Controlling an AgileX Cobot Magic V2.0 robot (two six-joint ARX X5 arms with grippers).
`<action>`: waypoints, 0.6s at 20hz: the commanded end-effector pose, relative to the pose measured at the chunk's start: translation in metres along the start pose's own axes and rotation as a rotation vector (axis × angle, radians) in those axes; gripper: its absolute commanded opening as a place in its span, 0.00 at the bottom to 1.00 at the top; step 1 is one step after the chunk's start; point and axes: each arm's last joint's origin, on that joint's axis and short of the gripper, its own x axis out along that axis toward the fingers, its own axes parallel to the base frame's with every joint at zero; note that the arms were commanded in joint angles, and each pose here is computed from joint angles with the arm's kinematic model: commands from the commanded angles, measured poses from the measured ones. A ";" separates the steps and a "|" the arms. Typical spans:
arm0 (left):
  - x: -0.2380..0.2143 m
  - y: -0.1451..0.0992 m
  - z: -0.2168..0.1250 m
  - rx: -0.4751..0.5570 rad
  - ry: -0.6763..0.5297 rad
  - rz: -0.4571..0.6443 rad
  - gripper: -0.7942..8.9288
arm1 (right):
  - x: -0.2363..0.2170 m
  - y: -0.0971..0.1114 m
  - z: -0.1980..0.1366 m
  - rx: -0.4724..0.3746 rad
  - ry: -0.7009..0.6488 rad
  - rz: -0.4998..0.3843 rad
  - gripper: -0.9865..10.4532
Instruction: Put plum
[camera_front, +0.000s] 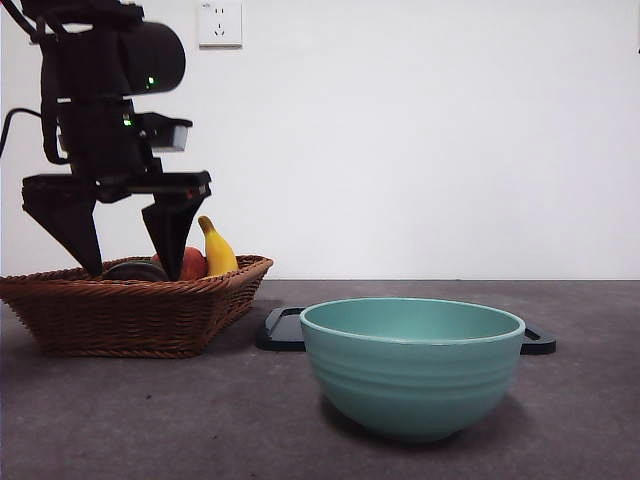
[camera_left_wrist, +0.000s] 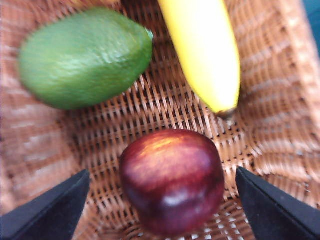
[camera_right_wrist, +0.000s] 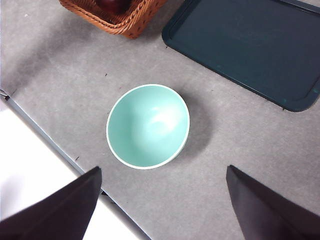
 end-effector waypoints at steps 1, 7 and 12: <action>0.009 -0.003 0.006 0.004 0.000 -0.002 0.56 | -0.002 0.002 0.004 -0.013 -0.012 0.005 0.44; 0.021 -0.003 0.005 0.004 0.031 -0.001 0.53 | -0.002 0.002 0.004 -0.013 -0.012 0.005 0.44; 0.021 -0.004 0.004 0.005 0.042 -0.001 0.39 | -0.002 0.002 0.004 -0.014 -0.013 0.003 0.44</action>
